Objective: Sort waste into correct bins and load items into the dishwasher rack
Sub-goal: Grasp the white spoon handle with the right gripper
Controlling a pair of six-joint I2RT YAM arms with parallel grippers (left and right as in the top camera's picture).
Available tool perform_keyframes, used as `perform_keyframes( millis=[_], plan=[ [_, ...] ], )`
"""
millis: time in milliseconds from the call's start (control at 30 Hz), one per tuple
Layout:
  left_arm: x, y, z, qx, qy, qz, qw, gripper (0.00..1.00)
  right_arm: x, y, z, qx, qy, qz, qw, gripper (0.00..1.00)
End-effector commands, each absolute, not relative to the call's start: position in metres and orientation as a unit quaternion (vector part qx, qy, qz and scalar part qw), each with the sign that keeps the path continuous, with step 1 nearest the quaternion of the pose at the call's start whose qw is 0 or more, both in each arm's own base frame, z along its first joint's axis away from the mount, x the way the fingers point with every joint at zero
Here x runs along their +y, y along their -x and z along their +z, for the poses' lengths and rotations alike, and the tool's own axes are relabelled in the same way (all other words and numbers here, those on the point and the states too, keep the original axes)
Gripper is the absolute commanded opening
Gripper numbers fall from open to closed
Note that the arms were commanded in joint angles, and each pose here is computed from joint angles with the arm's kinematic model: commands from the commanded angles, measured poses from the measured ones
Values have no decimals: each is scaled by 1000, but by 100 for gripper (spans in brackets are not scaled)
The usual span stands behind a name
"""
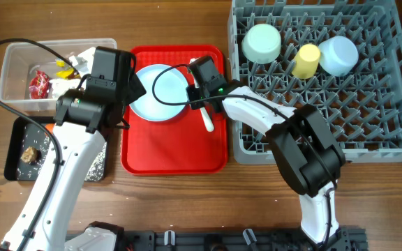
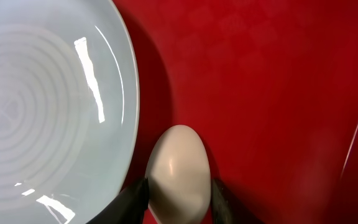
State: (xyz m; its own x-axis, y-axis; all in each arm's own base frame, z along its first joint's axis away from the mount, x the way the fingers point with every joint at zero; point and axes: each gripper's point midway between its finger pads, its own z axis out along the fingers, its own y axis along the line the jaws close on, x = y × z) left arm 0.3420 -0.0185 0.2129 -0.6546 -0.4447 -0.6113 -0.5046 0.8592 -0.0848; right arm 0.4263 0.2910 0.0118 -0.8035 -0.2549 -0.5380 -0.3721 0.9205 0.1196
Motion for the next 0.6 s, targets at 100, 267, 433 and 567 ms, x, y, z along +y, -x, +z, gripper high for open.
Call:
perform_keyframes(
  millis=[100, 267, 433, 567],
  plan=[
    [-14, -341, 223, 900, 271, 47, 338, 100, 288, -421, -5, 949, 162, 99, 252, 35],
    [-14, -341, 223, 900, 271, 47, 338, 100, 287, -420, -12, 951, 161, 95, 247, 35],
    [-14, -341, 223, 900, 271, 47, 338, 100, 287, -420, -12, 952, 158, 96, 246, 34],
    [-14, -341, 223, 900, 271, 47, 338, 100, 287, -420, -12, 953, 149, 98, 244, 31]
  ],
)
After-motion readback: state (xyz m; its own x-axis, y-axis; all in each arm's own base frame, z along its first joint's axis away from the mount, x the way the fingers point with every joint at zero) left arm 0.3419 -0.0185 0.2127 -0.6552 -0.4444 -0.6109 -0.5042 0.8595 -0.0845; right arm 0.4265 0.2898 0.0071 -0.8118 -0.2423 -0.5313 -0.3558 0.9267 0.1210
